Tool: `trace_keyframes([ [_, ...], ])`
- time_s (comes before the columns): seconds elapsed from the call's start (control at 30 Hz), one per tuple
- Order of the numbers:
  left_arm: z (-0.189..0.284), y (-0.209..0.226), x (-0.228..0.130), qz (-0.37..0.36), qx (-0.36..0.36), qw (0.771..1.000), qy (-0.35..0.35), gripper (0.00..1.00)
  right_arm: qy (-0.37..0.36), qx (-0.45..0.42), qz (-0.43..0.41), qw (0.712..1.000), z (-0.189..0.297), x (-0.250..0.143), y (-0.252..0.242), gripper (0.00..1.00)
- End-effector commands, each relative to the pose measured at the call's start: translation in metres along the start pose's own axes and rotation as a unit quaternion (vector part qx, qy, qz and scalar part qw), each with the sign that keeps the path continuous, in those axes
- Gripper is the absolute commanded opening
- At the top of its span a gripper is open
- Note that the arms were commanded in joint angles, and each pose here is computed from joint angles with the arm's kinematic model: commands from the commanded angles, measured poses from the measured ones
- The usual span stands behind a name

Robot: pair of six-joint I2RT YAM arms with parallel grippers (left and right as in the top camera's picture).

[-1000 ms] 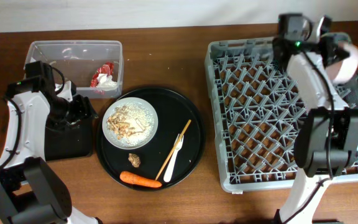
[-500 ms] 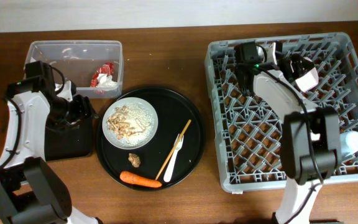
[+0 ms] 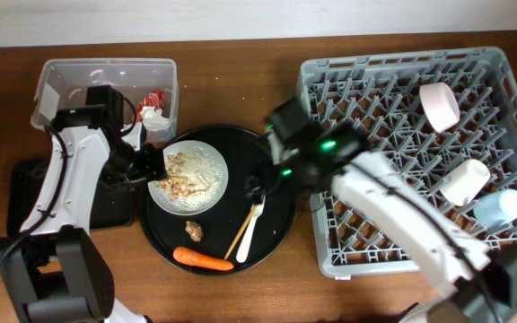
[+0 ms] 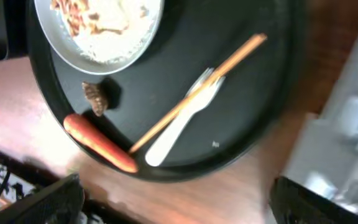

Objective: Sort waste into correct bins and load items into the dishwasher rack
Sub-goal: 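Pick the chopsticks with the right gripper and lay them in the rack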

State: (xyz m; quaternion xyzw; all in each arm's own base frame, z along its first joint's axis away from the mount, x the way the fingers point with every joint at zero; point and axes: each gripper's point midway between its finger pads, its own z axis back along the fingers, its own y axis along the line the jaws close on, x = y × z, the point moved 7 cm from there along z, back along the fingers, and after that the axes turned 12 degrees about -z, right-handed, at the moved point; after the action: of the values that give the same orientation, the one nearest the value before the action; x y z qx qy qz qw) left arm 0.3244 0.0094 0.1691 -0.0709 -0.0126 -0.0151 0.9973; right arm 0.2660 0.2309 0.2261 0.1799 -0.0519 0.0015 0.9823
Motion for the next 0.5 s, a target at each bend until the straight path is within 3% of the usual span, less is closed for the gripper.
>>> trace_keyframes([
  [0.0, 0.003, 0.001, -0.002, 0.002, 0.008, 1.000, -0.008, 0.77, 0.026, -0.053, -0.072, 0.996, -0.056, -0.011, 0.013, 0.88],
  [0.07, 0.003, 0.001, -0.002, 0.002, 0.008, 1.000, -0.009, 0.77, 0.057, -0.106, -0.124, 0.985, -0.103, -0.020, 0.010, 0.77],
  [0.23, 0.003, 0.001, -0.002, 0.002, 0.006, 1.000, -0.009, 0.77, 0.066, -0.154, -0.157, 0.973, -0.157, -0.017, -0.005, 0.35],
  [0.47, 0.003, 0.001, -0.002, 0.002, 0.006, 1.000, -0.009, 0.77, 0.060, -0.181, -0.162, 0.968, -0.169, -0.021, -0.011, 0.33],
])
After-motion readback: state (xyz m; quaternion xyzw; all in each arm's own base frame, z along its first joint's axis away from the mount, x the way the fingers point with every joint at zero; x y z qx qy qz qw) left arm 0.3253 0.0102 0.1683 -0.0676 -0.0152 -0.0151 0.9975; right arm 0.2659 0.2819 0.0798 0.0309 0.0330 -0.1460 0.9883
